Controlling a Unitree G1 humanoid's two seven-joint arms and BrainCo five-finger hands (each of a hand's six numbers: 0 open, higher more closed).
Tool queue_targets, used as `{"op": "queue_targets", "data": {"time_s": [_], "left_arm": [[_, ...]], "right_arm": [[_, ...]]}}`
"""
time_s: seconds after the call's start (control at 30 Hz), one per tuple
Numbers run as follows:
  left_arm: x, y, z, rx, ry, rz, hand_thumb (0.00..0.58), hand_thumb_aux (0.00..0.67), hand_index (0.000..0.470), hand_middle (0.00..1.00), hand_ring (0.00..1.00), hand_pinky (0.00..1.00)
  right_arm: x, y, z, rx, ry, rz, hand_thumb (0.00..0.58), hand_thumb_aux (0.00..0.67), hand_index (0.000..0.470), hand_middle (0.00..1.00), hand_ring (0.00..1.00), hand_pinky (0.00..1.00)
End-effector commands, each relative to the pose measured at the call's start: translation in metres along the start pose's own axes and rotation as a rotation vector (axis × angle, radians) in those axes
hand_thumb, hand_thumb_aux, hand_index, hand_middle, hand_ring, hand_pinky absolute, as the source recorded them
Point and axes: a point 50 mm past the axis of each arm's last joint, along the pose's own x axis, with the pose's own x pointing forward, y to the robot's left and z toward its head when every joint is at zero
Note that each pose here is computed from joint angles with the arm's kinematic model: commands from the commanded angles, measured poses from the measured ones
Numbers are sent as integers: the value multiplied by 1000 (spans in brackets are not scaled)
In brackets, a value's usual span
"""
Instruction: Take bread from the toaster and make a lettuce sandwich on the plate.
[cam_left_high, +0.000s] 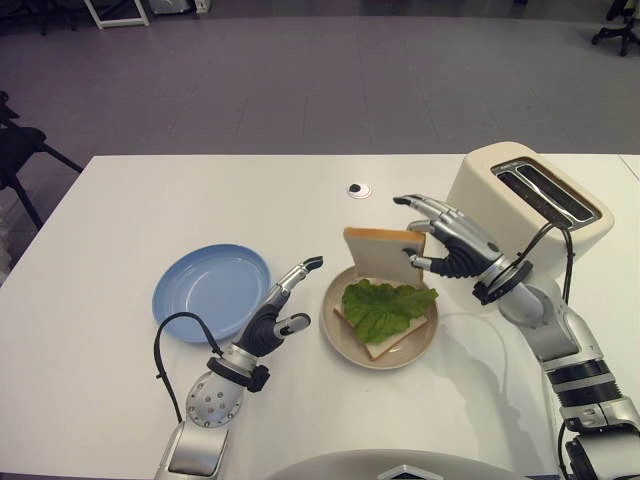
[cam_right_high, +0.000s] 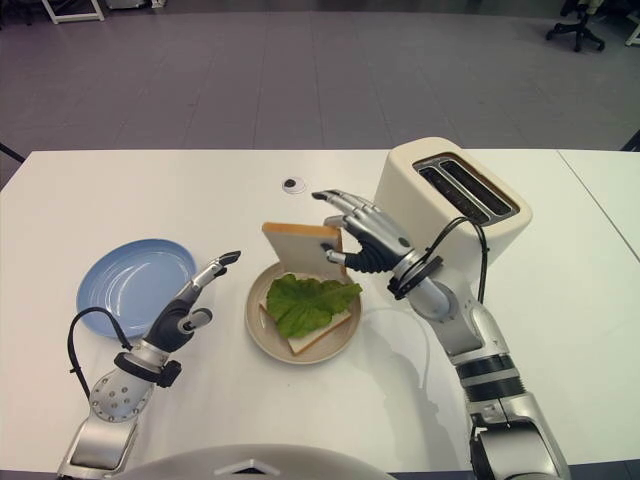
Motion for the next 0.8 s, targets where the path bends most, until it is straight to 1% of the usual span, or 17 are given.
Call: {"op": "queue_targets", "data": {"time_s": [0.03,0.1,0.27,0.3,0.37,0.43,0.47,0.5,0.6,0.8], "left_arm": [[-2,-3,1,-5,12,-12,0,0,0,0,0,0],[-2,-3,1,-6,14,-13,0,0,0,0,0,0],[-2,-4,1,-3,19,-19,0,0,0,0,0,0],[-2,-4,1,2,20,-23,0,0,0,0,0,0],[-1,-5,1,18,23,-37,0,0,0,0,0,0],[-1,-7,0,28,23,-53,0,0,0,0,0,0],[-1,-8,0,33,23,-60,0,0,0,0,0,0],[0,-9,1,38,21,-68,0,0,0,0,0,0],[-1,-16,3,60,12,-119,0,0,0,0,0,0],[-9,-37,9,223,-25,-333,0,0,0,0,0,0]], "right_arm": [[-12,15,19,-58,-121,69,580,670,470,0,0,0],[-21,18,25,-68,-170,94,580,670,470,0,0,0],[-37,28,26,-112,-236,204,580,665,466,0,0,0],[-40,31,25,-118,-245,229,579,641,450,0,0,0],[-44,36,22,-132,-253,277,549,515,361,0,0,0],[-46,38,18,-145,-253,304,458,363,254,0,0,0],[-46,39,17,-151,-256,316,45,26,18,0,0,0],[-47,39,17,-158,-261,327,0,0,0,0,0,0],[-47,41,16,-165,-267,345,0,0,0,0,0,0],[-47,45,17,-153,-270,367,0,0,0,0,0,0]]}}
